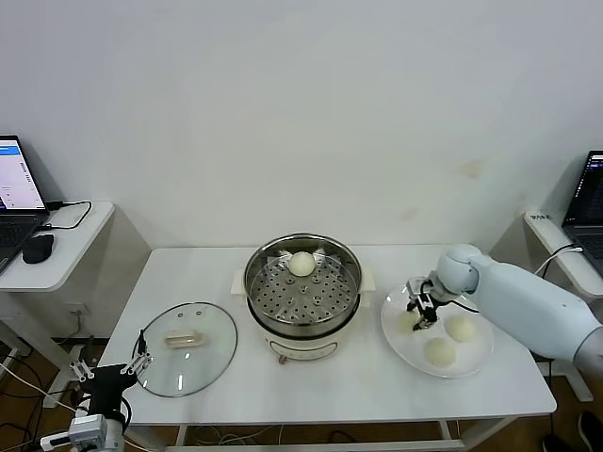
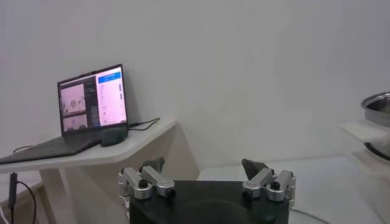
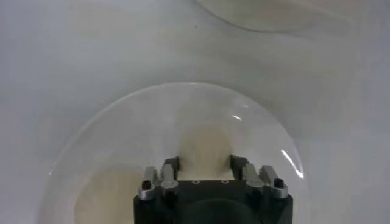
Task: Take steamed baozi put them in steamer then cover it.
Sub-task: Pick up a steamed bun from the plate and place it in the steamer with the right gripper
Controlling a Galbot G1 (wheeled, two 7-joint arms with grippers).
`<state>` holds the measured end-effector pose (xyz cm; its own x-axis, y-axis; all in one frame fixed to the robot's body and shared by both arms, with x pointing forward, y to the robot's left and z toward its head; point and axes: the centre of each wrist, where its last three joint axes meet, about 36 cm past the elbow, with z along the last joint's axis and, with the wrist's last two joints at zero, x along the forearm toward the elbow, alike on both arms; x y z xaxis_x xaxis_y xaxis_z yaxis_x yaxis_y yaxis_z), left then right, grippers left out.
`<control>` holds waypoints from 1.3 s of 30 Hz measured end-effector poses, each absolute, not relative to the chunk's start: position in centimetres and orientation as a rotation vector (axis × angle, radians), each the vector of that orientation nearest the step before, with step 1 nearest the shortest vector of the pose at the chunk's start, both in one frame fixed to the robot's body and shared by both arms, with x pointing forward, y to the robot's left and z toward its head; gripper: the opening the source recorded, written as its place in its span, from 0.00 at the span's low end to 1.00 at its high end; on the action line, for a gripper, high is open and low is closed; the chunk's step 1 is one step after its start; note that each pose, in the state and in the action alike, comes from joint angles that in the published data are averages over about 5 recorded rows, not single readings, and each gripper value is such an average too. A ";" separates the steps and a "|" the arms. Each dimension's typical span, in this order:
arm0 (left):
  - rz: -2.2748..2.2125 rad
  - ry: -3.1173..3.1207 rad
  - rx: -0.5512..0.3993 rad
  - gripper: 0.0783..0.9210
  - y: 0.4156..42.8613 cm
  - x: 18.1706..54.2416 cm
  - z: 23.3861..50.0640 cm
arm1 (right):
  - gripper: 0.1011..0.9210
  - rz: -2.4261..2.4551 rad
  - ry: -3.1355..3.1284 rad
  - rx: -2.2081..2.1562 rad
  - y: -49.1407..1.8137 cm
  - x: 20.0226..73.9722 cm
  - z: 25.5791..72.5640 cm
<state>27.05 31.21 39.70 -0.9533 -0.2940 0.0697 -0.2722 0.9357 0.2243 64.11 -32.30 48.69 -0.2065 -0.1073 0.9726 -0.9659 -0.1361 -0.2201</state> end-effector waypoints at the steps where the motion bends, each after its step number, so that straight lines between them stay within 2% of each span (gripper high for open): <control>1: -0.326 -2.991 0.438 0.88 31.2 27.1 39.7 | 0.49 1.437 -1.373 1.276 -32.4 64.2 49.4; 7: -0.324 -2.999 0.430 0.88 31.2 27.4 39.9 | 0.50 1.453 -1.430 1.263 -32.4 64.5 54.9; 12: -0.320 -3.007 0.426 0.88 31.3 27.5 40.1 | 0.50 1.490 -1.490 1.267 -30.8 65.1 61.4; 17: -0.308 -3.018 0.419 0.88 31.3 27.8 40.4 | 0.50 1.529 -1.547 1.292 -27.5 65.3 67.4; 22: -0.290 -3.024 0.412 0.88 31.0 28.0 40.4 | 0.50 1.525 -1.599 1.337 -22.9 65.4 70.8; 29: -0.292 -3.026 0.421 0.88 31.1 28.1 40.4 | 0.51 1.495 -1.621 1.396 -14.8 66.1 71.6; 39: -0.283 -3.025 0.453 0.88 31.6 28.1 40.4 | 0.51 1.443 -1.568 1.412 -5.2 67.2 67.4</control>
<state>28.12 31.56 40.41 -0.9542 -0.2963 0.0413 -0.2835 0.9396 0.1917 67.17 -5.19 67.37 -0.2743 -0.3095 0.9105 -0.9331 -0.1433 -0.3298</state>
